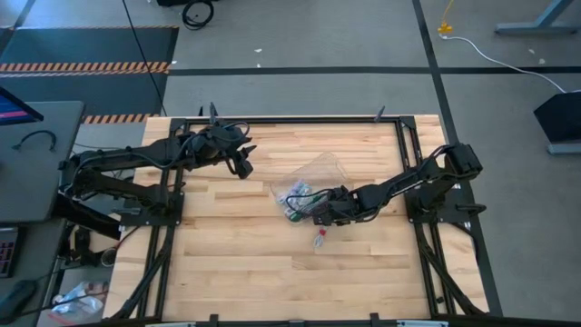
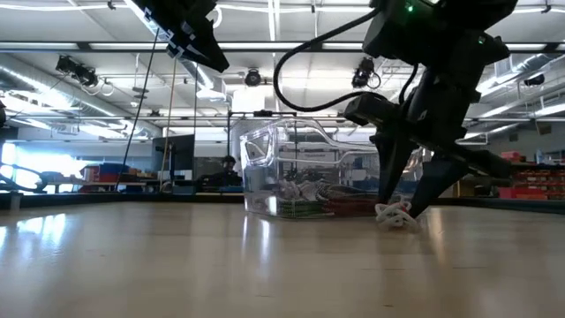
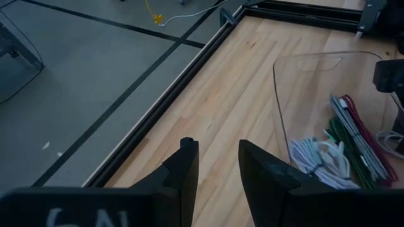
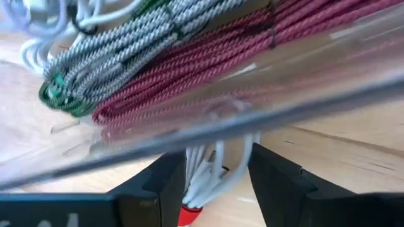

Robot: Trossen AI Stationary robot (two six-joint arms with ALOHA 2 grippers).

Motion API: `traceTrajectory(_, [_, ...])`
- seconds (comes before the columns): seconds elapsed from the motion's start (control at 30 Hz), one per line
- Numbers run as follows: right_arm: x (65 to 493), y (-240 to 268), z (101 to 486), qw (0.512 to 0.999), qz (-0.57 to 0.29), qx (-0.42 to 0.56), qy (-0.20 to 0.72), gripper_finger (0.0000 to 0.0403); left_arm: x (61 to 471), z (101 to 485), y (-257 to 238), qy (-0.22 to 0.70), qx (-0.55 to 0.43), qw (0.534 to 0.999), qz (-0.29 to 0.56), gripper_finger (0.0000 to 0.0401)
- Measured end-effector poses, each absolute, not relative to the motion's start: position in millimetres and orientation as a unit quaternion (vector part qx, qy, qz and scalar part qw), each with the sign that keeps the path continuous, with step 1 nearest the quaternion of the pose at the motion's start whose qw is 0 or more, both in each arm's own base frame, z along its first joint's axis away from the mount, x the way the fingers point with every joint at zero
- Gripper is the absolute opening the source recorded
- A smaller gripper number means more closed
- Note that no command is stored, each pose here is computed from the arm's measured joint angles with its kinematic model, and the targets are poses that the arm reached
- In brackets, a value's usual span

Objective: Pick and place USB-C Cables
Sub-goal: Put the white charger cable into the transparent bin

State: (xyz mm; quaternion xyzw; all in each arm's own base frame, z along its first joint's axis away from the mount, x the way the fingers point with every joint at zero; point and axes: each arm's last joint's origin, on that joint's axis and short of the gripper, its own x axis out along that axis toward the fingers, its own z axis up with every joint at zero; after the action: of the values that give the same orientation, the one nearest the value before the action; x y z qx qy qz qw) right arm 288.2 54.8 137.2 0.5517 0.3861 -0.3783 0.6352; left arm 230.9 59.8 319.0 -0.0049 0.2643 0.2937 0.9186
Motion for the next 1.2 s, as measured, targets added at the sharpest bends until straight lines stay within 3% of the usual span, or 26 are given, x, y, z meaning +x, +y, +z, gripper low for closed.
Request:
traceTrajectory(0.2, [285.7, 55.1, 134.4, 0.625, -0.366, 0.561, 0.401, 0.0148, 231.0, 318.8, 59.8, 0.264, -0.005, 0.919, 0.294, 0.0118])
traceTrajectory(0.4, [289.8, 59.0, 134.9, 0.627, -0.318, 0.574, 0.421, 0.0018, 231.1, 319.1, 59.8, 0.262, -0.008, 0.919, 0.295, 0.0118])
traceTrajectory(0.57, [307.6, 64.8, 150.4, 0.663, -0.215, 0.605, 0.386, 0.0009, 231.1, 319.1, 59.8, 0.261, -0.009, 0.919, 0.295, 0.0118])
traceTrajectory(0.8, [335.8, 59.6, 242.6, 0.786, -0.051, 0.558, 0.262, 0.0008, 231.1, 319.0, 59.7, 0.262, -0.008, 0.919, 0.295, 0.0118])
traceTrajectory(0.97, [323.0, 25.0, 309.3, 0.845, -0.090, 0.445, 0.282, 0.0008, 231.1, 319.0, 59.6, 0.262, -0.008, 0.919, 0.295, 0.0118])
traceTrajectory(1.2, [294.2, -26.7, 356.8, 0.838, -0.162, 0.277, 0.442, 0.0008, 231.1, 319.1, 59.7, 0.262, -0.009, 0.919, 0.295, 0.0118])
